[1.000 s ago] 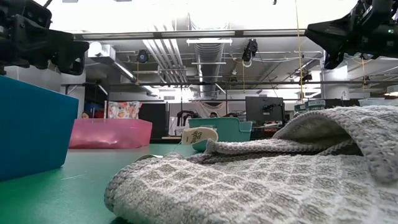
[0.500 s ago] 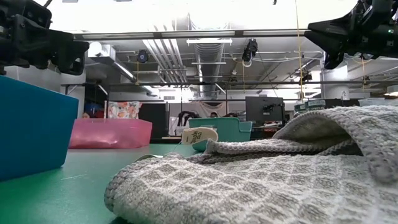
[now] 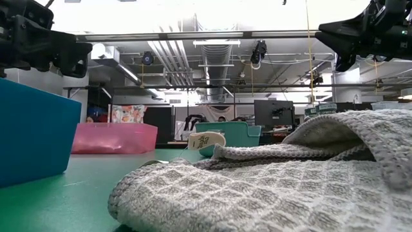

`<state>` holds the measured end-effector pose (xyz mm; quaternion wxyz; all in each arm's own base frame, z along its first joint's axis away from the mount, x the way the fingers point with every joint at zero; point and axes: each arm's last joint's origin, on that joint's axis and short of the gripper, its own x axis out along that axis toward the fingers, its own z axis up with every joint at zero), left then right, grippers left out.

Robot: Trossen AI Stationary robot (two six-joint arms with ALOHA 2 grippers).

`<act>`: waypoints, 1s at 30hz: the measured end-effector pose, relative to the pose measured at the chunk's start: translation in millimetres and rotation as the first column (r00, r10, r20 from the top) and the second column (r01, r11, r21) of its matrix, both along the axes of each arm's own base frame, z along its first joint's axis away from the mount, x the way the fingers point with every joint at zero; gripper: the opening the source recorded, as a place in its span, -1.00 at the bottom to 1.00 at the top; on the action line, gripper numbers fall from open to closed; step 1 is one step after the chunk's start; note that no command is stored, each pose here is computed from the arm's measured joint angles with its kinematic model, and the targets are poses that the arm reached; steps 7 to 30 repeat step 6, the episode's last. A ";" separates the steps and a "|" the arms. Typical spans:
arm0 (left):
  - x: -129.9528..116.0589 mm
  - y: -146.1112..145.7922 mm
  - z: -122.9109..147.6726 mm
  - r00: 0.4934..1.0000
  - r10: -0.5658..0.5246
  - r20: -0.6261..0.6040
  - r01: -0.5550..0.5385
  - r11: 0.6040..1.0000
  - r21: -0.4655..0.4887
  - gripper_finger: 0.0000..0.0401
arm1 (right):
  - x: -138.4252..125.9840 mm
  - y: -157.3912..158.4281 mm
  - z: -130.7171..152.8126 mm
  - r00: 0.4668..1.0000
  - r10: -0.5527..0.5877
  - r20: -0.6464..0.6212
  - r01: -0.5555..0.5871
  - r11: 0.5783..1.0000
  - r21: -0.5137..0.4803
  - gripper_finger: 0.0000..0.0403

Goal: Sort spices by type
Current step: Return to Home Position

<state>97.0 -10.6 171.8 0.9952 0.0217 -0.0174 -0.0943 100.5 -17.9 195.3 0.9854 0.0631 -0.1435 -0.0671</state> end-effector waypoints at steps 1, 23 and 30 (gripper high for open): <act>0.0 0.0 0.0 1.000 0.000 0.000 0.000 1.000 0.000 -0.30 | 0.0 0.0 0.0 1.000 0.000 0.000 0.000 1.000 0.000 -0.55; 0.0 0.0 0.0 1.000 0.000 0.000 0.000 1.000 0.000 -0.30 | 0.0 0.0 0.0 1.000 0.000 0.000 0.000 1.000 0.000 -0.62; 0.0 0.0 0.0 1.000 0.000 0.000 0.000 1.000 0.000 -0.30 | 0.0 0.0 0.0 1.000 0.000 0.000 0.000 1.000 0.000 -0.62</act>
